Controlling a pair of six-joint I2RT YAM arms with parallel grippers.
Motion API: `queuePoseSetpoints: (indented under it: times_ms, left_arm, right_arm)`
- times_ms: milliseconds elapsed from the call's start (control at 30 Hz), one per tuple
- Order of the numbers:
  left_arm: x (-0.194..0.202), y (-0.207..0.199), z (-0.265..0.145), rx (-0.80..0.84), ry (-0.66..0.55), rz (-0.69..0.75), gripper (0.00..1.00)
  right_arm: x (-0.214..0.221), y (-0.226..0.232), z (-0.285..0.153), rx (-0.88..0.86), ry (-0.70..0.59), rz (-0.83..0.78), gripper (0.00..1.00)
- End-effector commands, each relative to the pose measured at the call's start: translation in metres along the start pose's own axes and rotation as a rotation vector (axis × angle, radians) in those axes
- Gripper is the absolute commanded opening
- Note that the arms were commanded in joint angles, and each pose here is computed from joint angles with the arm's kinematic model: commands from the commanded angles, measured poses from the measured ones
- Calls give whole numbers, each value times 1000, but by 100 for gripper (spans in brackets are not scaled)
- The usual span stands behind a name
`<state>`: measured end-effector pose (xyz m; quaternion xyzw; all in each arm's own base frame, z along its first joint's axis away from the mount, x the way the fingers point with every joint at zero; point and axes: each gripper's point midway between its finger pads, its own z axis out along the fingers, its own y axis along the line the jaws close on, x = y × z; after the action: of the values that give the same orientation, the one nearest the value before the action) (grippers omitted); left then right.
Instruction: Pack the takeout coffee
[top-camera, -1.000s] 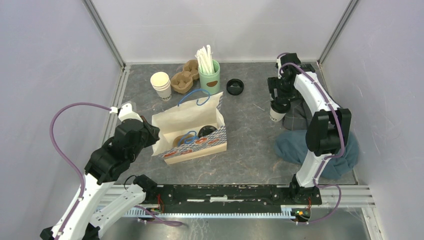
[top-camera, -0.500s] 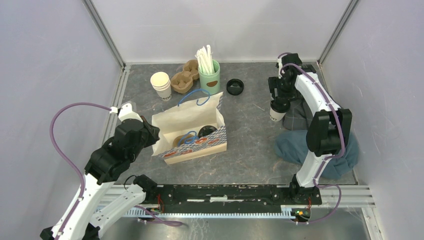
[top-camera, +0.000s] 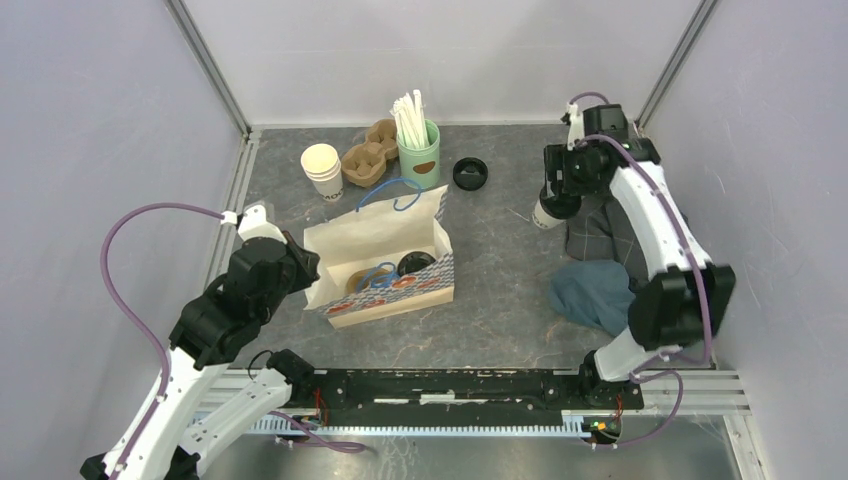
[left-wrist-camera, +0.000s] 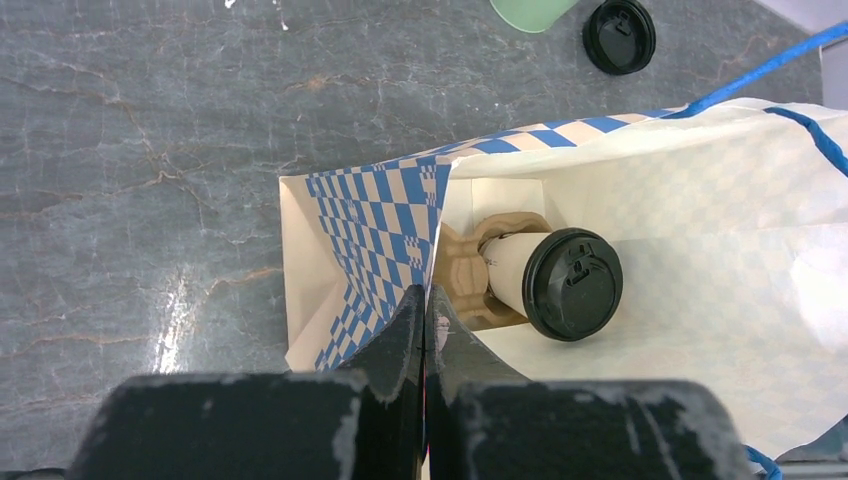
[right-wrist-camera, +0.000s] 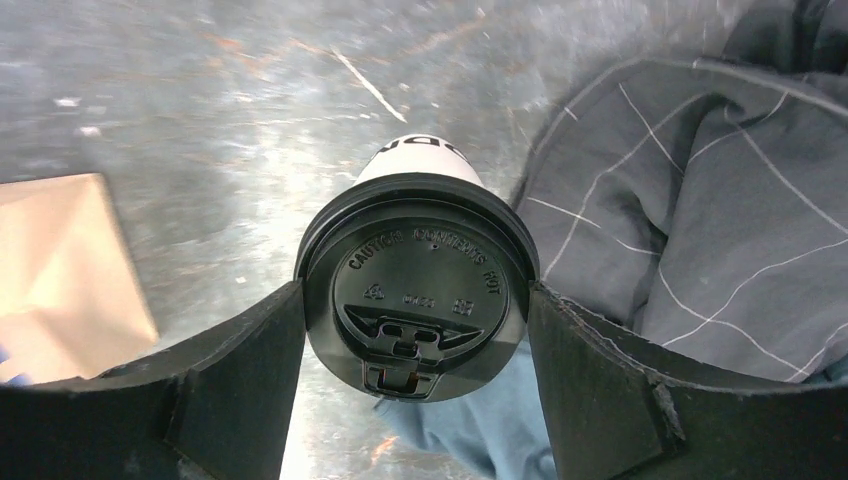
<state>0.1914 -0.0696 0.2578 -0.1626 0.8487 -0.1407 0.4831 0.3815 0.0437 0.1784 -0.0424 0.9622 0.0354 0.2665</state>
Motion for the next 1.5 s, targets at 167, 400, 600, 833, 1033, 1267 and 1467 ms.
queuePoseSetpoints:
  times_ms: [167, 400, 600, 833, 1033, 1267, 1467]
  left_arm:
    - [-41, -35, -18, 255, -234, 49, 2]
    - [-58, -28, -34, 327, -434, 80, 2]
    - [-45, -24, -32, 327, -388, 75, 2]
    - [-34, -19, -28, 307, -328, 38, 2]
    - [-29, -18, -26, 292, -295, 28, 2]
    - [-28, -16, -26, 287, -300, 34, 2]
    - [-28, -14, -28, 290, -309, 49, 2]
  right_arm:
    - [-57, 138, -203, -535, -706, -257, 77]
    - [-45, 218, -321, -828, -901, -363, 75]
    - [-29, 270, -372, -1046, -882, -408, 73]
    - [23, 351, -381, -1187, -743, -508, 72]
    - [69, 390, -369, -1089, -655, -661, 72]
    - [108, 400, -345, -893, -626, -810, 71]
    - [128, 405, -314, -668, -614, -919, 71]
